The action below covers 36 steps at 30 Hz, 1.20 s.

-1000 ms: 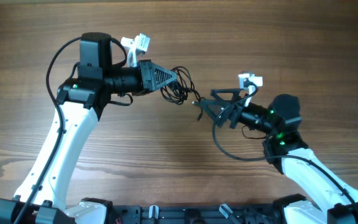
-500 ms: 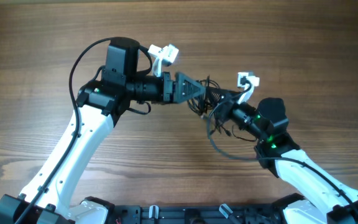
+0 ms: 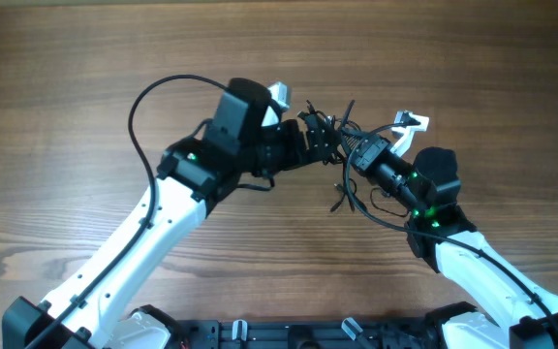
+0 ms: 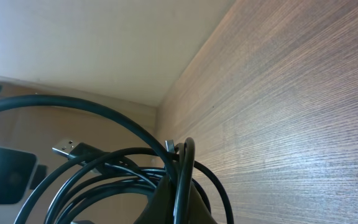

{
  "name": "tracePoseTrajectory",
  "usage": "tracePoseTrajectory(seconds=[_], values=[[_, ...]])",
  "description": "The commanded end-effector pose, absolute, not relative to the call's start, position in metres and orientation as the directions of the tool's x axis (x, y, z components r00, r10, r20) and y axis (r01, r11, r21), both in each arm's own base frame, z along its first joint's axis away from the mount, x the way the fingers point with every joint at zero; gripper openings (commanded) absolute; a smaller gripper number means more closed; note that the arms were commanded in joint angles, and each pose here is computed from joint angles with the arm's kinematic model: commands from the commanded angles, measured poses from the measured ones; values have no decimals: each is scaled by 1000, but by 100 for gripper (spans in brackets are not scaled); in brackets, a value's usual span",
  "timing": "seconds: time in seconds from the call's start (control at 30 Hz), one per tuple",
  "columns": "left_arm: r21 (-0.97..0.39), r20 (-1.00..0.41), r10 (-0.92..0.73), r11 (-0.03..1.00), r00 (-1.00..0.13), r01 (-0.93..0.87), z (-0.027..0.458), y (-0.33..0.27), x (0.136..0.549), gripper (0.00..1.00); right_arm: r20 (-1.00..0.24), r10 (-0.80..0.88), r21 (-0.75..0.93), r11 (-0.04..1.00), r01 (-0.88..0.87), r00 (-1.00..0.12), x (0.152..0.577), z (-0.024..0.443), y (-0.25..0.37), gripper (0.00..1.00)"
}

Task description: Untangle cables

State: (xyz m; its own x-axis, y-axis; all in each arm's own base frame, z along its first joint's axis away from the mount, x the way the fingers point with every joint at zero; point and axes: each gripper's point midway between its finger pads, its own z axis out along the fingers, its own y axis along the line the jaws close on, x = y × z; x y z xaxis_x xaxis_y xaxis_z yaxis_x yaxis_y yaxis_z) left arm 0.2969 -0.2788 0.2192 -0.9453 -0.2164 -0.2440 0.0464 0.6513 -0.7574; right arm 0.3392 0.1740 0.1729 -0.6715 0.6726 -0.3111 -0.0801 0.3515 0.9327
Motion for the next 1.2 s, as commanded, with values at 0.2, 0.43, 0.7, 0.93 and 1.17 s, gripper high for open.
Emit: tracePoseTrajectory(seconds=[0.2,0.43,0.7,0.93,1.17], values=[[-778,-252,-316,628,-915,-3,199,-307,334,19,-317,637,926,367,-85,-702,335,167,178,5],[-771,-254,-392,634,-884,-60,196,-281,357,4,-507,433,859,332,-391,-746,307,198,206,68],[-882,-111,-305,469,-946,-48,216,-239,363,4,-542,422,840,299,-452,-727,311,210,119,100],[-912,-277,-61,332,-959,242,247,-258,336,4,-431,389,895,295,-333,-814,302,179,128,63],[-857,-329,-26,428,-944,287,231,-301,319,4,-411,368,910,218,-352,-834,296,202,166,41]])
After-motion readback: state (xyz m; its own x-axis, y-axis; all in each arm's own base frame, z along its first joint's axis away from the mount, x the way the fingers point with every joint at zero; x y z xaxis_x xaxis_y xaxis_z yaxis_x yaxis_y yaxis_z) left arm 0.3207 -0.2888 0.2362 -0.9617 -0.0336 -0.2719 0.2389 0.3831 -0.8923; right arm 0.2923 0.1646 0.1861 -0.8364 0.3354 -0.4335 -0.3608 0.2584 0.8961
